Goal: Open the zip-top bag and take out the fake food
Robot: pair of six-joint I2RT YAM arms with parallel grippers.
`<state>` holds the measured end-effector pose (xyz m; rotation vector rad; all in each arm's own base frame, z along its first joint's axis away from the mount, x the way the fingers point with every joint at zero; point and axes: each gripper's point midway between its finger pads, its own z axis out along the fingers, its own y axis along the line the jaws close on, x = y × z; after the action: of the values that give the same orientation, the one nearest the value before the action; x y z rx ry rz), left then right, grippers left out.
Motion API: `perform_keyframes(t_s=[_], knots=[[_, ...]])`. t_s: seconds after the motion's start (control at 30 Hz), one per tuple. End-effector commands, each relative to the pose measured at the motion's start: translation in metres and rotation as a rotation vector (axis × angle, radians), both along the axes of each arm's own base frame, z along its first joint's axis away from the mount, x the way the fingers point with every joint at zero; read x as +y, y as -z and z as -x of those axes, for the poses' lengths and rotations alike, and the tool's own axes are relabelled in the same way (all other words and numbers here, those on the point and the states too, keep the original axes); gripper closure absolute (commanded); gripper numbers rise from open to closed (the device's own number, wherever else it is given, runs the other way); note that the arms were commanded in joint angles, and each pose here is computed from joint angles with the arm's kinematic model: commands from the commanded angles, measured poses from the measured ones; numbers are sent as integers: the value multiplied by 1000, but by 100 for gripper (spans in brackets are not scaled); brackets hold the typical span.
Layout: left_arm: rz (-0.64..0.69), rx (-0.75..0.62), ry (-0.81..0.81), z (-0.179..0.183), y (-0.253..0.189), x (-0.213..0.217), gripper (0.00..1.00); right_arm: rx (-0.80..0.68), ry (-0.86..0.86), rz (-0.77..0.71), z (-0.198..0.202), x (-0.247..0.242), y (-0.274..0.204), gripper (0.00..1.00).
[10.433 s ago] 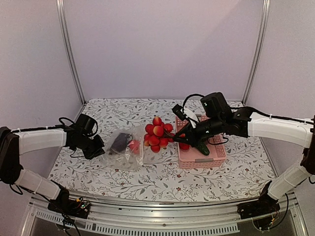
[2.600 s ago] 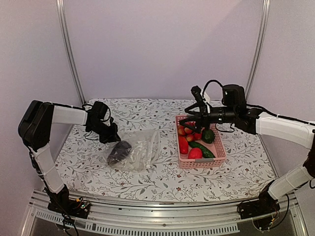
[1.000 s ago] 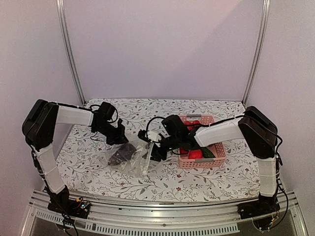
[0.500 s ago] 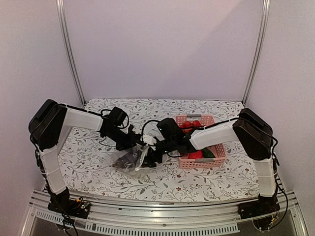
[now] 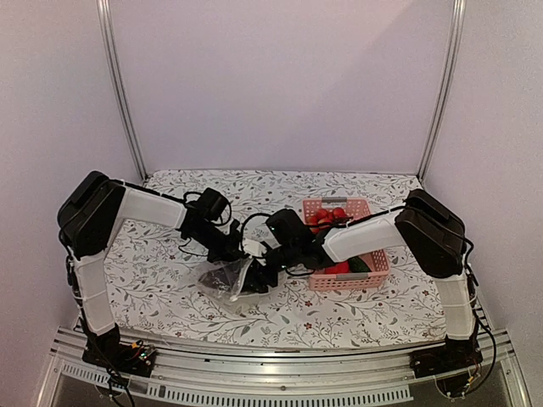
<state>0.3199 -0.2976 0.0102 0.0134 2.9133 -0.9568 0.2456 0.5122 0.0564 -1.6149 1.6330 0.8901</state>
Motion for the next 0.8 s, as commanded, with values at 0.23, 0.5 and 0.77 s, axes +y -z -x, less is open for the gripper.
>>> perform_keyframes(t_s=[0.23, 0.5, 0.77], knots=[[-40, -58, -48, -19, -18, 40, 100, -51, -26, 3, 8, -1, -20, 38], [-129, -150, -173, -50, -39, 96, 100, -105, 17, 13, 4, -13, -47, 41], [-185, -188, -214, -64, -47, 118, 100, -120, 74, 103, 2, -35, -36, 44]])
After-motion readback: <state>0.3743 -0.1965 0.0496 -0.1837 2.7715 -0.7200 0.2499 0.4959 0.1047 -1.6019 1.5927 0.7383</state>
